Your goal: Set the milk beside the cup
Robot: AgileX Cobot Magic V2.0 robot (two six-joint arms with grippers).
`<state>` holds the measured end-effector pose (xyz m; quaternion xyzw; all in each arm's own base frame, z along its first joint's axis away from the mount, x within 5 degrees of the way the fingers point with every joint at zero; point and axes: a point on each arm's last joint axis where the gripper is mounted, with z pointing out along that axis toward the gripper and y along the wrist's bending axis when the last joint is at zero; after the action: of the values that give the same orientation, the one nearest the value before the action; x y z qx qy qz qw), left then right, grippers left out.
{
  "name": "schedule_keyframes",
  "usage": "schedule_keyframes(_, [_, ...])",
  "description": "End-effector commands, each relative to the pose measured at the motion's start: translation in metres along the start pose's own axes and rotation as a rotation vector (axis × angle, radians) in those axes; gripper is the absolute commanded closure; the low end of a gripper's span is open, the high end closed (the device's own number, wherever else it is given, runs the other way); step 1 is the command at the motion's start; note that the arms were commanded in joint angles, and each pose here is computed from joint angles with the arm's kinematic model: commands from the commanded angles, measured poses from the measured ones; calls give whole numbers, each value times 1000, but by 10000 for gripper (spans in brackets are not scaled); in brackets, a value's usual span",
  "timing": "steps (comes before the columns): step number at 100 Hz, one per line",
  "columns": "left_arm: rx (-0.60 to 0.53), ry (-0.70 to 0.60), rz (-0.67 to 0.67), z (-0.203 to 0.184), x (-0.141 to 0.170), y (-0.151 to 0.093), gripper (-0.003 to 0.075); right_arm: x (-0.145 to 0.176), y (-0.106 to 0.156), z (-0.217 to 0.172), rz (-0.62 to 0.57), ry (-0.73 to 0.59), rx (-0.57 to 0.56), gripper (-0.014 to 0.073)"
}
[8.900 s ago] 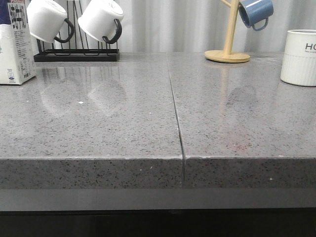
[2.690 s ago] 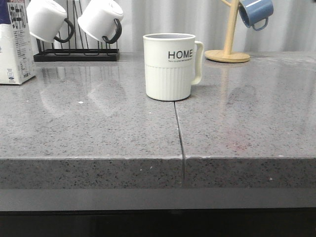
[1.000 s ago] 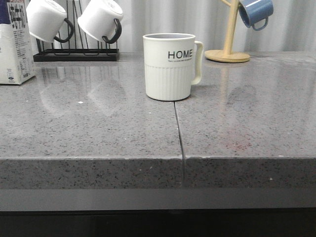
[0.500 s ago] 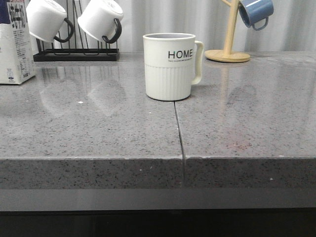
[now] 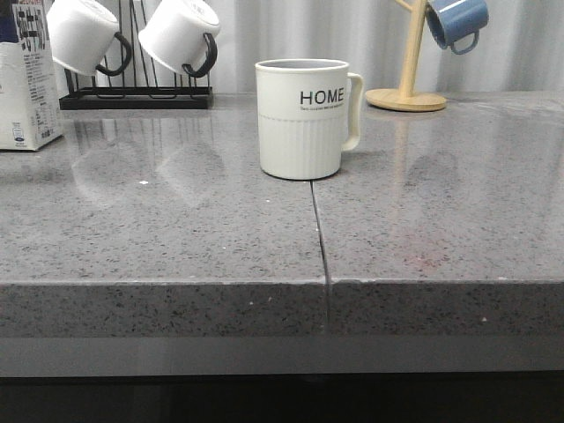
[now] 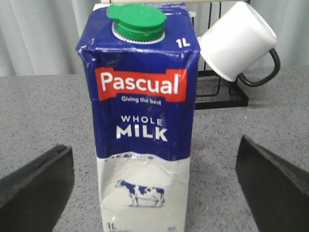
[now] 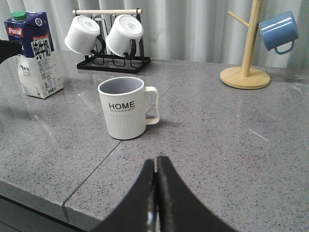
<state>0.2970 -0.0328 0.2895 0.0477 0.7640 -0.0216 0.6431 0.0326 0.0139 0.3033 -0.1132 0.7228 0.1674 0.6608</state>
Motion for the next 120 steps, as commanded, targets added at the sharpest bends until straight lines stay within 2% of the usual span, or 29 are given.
schedule_keyframes(1, [-9,-147,-34,3,-28,0,73,-15,1,-2,-9,-94,-7,662])
schedule_keyframes(61, [-40,-138,-59,57,-34,8,78,-14,1,-2,-9,-93,-6,662])
schedule_keyframes(71, [-39,-129,-59,58,-33,8,125,-14,1,-2,-9,-93,-6,662])
schedule_keyframes(88, [-39,-127,-59,58,-33,8,321,-15,1,-2,-9,-94,-7,662])
schedule_keyframes(95, [-38,-122,-60,56,-35,8,374,-15,1,-2,-9,-94,-7,662])
schedule_keyframes(120, [50,-173,-52,34,-58,-21,387,-15,1,-2,-9,-94,-7,662])
